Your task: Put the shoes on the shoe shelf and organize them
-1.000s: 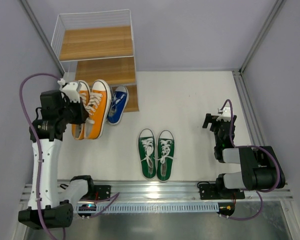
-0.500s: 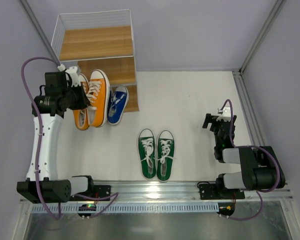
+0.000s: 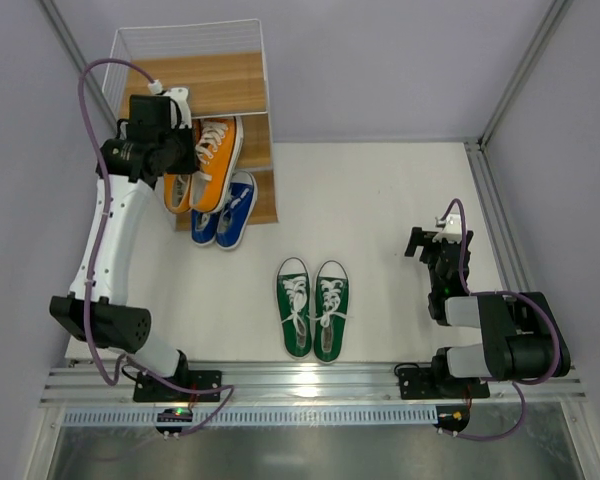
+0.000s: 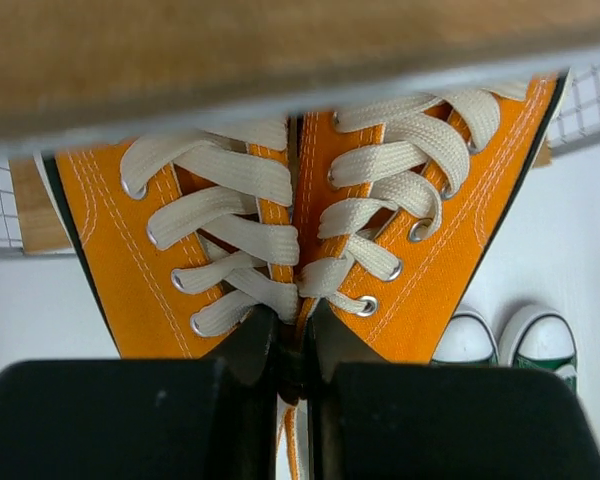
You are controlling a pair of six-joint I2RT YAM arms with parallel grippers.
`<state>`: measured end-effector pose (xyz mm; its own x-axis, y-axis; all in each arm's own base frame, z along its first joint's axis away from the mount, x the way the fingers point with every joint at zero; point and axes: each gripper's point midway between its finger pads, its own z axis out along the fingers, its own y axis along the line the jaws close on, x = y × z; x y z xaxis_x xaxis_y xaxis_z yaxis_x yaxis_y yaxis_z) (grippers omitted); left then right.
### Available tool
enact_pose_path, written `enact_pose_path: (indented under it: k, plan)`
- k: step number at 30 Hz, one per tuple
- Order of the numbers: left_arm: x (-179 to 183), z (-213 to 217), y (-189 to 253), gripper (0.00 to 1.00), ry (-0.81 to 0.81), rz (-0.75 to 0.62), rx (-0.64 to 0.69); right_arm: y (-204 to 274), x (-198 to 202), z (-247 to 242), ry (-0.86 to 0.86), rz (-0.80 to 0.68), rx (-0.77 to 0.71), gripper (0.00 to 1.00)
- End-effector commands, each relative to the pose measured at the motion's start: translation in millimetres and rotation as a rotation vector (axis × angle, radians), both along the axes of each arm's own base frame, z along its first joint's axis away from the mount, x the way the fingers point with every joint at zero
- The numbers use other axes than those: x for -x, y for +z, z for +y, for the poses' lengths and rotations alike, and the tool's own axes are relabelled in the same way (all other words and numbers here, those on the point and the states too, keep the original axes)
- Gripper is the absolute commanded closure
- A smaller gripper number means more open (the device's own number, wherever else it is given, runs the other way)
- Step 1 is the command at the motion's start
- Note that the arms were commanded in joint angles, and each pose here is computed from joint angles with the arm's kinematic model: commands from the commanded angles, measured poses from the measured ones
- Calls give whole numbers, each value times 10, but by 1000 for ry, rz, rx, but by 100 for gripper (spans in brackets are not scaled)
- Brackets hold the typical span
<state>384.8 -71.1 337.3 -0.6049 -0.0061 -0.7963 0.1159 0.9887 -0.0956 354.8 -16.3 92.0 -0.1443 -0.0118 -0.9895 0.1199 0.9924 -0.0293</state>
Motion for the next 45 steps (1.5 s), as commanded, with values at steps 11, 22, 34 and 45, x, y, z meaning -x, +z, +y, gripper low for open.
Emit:
enact_pose_path:
  k: [11,22,34,45]
  plan:
    - [-751,69,698,100,114,-300,-40,266,-105,6,4,-98,-6,3]
    - [-799,180,1007,100,184,-421,-64,264,-106,4,3,-98,-7,3]
    - [-741,140,880,64,178,-465,-16,266,-105,4,3,-98,-6,3]
    - [-301,179,1266,22,162,-528,20,266,-105,6,4,-98,-6,3]
